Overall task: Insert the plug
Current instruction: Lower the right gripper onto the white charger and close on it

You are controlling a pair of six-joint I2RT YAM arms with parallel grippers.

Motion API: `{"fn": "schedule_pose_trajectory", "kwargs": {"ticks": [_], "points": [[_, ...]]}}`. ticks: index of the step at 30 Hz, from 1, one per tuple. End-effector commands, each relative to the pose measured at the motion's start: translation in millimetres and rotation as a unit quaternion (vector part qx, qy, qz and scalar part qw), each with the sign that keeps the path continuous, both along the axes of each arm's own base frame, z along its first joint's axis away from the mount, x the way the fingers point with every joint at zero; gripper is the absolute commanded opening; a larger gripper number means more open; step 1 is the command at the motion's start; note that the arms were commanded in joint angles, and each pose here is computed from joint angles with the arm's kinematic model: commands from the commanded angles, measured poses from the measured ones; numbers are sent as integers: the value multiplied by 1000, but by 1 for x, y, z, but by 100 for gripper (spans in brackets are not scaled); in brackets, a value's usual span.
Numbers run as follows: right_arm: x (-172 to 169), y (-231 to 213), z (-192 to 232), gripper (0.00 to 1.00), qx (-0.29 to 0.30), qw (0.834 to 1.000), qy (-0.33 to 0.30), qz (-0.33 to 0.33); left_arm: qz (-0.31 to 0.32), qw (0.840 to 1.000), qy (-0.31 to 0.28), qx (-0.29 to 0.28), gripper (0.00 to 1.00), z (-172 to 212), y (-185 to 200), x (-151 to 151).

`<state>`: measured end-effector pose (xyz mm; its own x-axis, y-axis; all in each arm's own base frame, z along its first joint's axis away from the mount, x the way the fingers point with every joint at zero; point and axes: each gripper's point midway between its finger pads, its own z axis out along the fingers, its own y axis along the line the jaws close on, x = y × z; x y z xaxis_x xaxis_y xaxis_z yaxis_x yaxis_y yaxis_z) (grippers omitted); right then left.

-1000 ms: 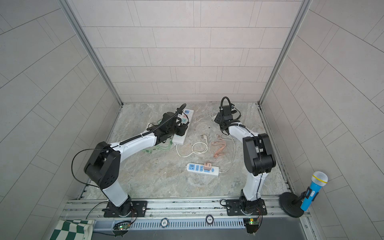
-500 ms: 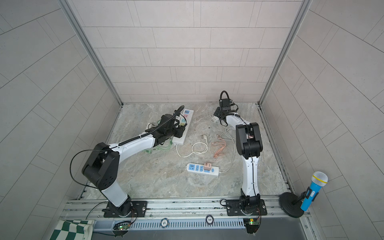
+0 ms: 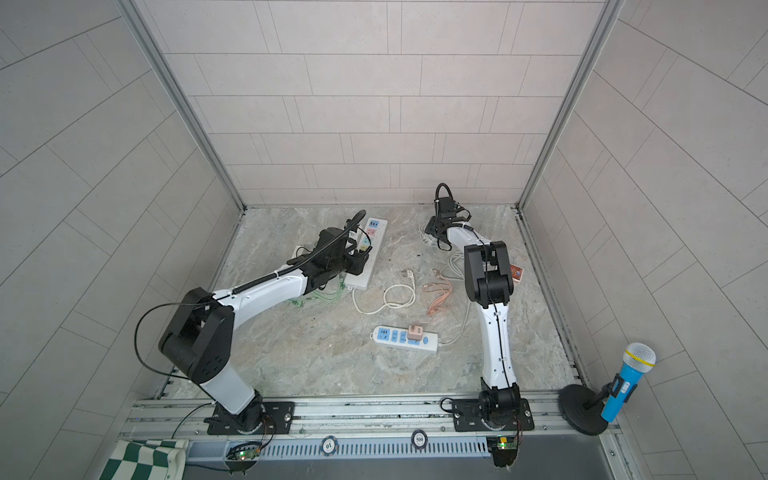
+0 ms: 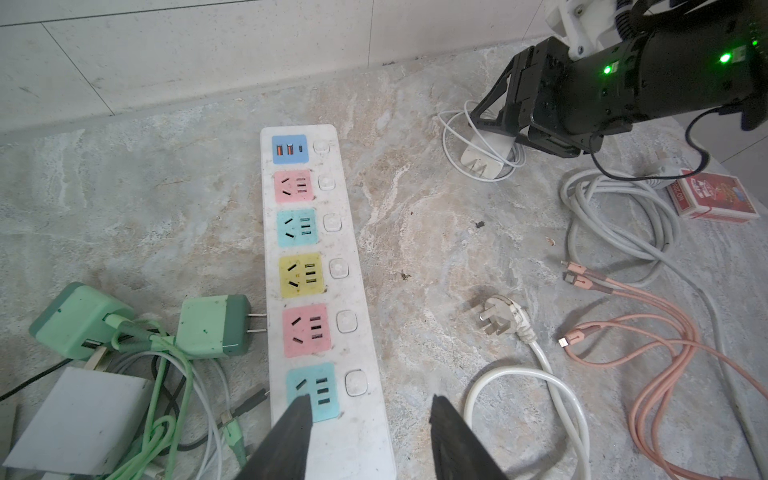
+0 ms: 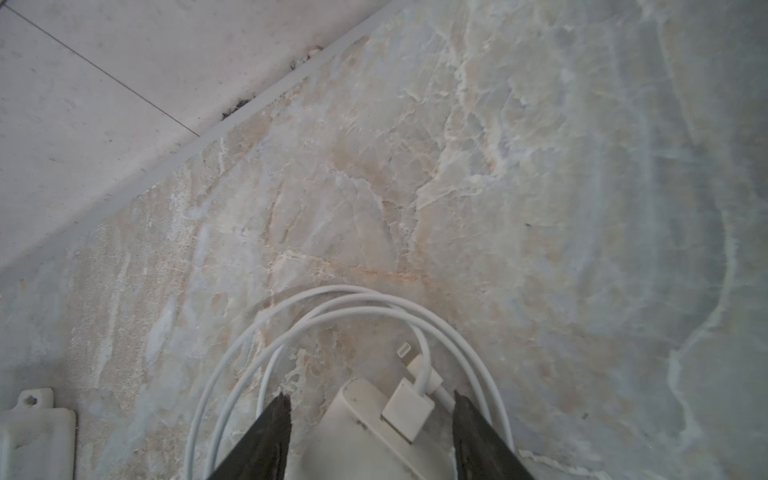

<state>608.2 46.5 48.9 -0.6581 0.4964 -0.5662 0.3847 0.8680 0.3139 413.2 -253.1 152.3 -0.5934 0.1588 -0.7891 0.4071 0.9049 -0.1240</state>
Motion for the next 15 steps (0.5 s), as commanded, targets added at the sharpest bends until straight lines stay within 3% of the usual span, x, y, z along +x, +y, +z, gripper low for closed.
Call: {"fn": "schedule_pose_trajectory", "kwargs": {"ticks": [1,8,15], "points": [[0,-9,-2,61,-16,1000,14,-3,-1,1000,-5,-2,52,2,0,5],[6,2,-19,61,6,999,33,17,-4,1000,-1,-1,51,-1,-5,11],[-19,8,-26,63,21,996,80,24,-6,1000,-2,-6,51,1,-8,17]]}}
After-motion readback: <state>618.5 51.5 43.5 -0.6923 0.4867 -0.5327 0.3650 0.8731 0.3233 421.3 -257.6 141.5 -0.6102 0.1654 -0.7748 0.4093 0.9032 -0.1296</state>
